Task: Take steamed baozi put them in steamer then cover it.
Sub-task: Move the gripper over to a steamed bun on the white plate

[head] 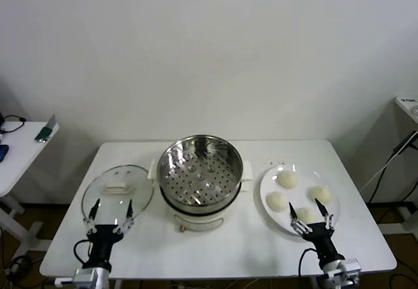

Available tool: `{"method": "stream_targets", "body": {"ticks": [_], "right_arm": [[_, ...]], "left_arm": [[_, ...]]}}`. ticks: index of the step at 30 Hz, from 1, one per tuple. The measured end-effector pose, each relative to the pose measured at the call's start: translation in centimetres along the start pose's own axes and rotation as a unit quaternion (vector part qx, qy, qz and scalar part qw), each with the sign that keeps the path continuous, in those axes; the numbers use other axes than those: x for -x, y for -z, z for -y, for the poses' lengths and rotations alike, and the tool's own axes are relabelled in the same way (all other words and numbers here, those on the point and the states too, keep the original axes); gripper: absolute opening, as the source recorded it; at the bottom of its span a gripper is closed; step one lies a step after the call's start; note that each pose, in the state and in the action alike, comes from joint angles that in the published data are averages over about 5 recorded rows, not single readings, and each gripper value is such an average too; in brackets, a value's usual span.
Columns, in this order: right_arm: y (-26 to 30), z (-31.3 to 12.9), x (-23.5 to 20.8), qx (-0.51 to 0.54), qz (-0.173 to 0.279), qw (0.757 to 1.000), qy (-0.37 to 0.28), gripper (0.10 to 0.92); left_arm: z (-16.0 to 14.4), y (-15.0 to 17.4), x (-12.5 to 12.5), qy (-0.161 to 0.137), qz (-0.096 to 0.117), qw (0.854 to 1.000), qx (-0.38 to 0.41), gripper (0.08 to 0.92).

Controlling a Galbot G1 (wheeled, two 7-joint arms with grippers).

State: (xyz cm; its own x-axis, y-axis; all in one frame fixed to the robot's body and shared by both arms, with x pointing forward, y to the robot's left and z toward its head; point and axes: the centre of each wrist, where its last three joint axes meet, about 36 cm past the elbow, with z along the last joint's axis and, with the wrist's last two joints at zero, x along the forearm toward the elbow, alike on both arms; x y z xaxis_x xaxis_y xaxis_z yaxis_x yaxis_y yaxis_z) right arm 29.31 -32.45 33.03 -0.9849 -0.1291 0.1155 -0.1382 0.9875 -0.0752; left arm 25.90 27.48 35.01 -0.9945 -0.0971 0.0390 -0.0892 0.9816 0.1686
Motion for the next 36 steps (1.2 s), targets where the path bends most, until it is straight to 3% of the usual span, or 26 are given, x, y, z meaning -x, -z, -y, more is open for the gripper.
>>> {"method": "stream_targets", "body": {"ticks": [8, 15, 25, 36], "right_arm": [[2.5, 3.9, 2.5, -0.069, -0.045, 0.994, 0.068, 0.823], [5.6, 9.7, 6.5, -0.175, -0.11, 0.962, 0.177, 0.823], [11.5, 16.2, 15.1, -0.32, -0.205, 0.869, 0.317, 0.823], [17.4, 17.8, 25.4, -0.405, -0.299, 0.76, 0.411, 0.823]], "left_arm": [[0.1, 0.2, -0.3, -0.004, 0.0, 1.0, 0.005, 0.823], [0.2, 0.7, -0.5, -0.015, 0.004, 1.0, 0.011, 0.823], [0.0, 0.6, -0.6, -0.022, -0.003, 1.0, 0.017, 0.823], [-0.5, 0.2, -0.5, -0.02, -0.013, 1.0, 0.021, 0.823]]}}
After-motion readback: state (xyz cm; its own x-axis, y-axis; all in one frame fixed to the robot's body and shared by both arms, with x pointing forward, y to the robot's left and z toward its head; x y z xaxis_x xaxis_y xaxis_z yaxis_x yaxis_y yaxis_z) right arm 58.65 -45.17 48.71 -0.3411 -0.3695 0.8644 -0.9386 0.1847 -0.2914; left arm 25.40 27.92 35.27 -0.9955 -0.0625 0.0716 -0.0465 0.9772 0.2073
